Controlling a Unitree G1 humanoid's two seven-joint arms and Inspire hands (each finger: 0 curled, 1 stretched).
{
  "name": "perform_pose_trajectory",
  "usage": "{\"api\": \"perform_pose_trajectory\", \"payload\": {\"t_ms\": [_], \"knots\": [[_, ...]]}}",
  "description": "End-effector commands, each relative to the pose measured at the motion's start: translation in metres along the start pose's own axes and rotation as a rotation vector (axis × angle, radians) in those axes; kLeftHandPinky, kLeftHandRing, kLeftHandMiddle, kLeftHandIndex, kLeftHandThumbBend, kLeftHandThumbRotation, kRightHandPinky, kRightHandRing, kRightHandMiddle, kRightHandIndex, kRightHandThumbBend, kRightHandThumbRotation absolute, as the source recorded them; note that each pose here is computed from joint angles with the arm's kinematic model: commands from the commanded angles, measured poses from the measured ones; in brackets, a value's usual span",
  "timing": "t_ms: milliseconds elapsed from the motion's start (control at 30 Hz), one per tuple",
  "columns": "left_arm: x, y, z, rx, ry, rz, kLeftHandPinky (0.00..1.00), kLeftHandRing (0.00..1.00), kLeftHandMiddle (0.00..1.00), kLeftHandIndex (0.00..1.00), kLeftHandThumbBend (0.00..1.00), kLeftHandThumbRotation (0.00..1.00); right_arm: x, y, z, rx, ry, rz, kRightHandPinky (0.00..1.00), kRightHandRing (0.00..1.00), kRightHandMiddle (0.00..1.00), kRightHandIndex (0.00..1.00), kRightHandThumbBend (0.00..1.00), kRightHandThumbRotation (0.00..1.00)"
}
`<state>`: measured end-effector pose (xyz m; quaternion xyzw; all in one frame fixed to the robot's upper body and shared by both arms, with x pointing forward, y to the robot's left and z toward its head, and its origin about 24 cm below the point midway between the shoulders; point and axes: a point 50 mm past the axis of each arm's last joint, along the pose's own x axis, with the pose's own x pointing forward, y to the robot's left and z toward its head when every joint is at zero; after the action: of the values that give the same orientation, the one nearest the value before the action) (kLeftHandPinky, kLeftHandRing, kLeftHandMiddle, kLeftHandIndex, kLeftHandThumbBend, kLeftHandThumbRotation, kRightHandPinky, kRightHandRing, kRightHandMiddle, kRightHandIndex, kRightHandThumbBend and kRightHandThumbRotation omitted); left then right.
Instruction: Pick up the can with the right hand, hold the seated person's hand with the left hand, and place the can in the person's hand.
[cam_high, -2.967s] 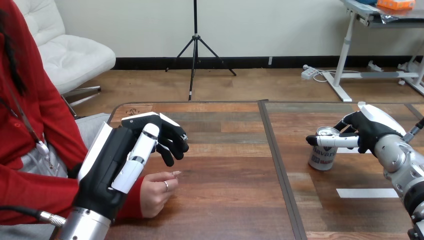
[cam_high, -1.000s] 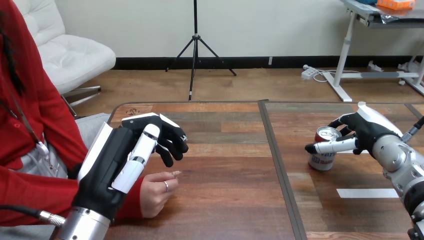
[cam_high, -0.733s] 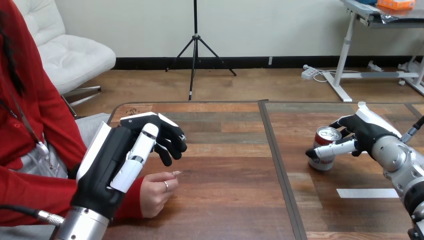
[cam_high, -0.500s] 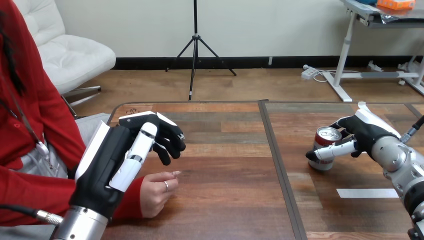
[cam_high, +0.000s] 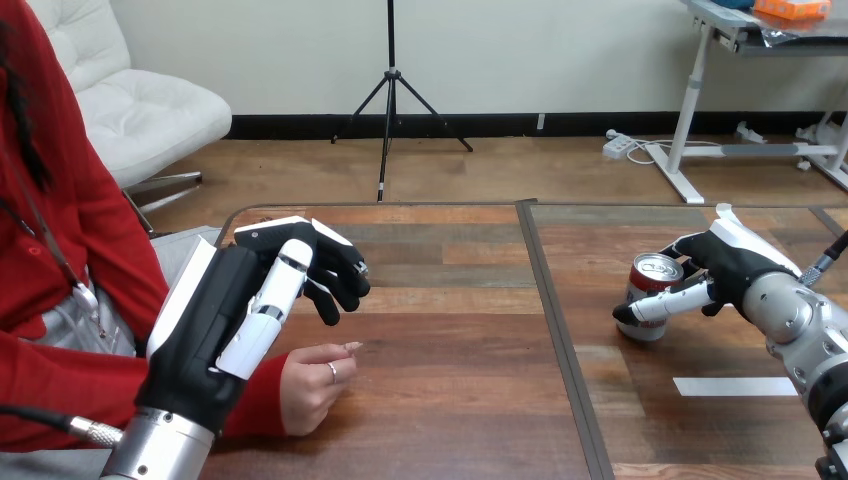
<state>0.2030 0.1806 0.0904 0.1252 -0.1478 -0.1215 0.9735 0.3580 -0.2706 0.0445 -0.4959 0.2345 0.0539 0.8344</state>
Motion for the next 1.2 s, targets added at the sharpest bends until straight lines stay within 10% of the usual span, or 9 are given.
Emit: {"api": "perform_pose_trajectory", "payload": {"t_ms": [0,1167], "knots": [[0.0112,0.0063,0.0162,0.035,-0.084,0.007,0.33,0.43,0.46,0.43,0.00,0.93,0.0012,-0.0225,0.0250,0.006,-0.088,-0.078,0.58,0.65,0.69,0.73,1.00,0.21],[0.0097,0.0071,0.0171,0.054,-0.083,0.028,0.32,0.43,0.46,0.43,0.00,0.93,0.0000,-0.0228,0.0264,0.031,-0.137,-0.161,0.35,0.39,0.45,0.48,0.72,0.00]]}}
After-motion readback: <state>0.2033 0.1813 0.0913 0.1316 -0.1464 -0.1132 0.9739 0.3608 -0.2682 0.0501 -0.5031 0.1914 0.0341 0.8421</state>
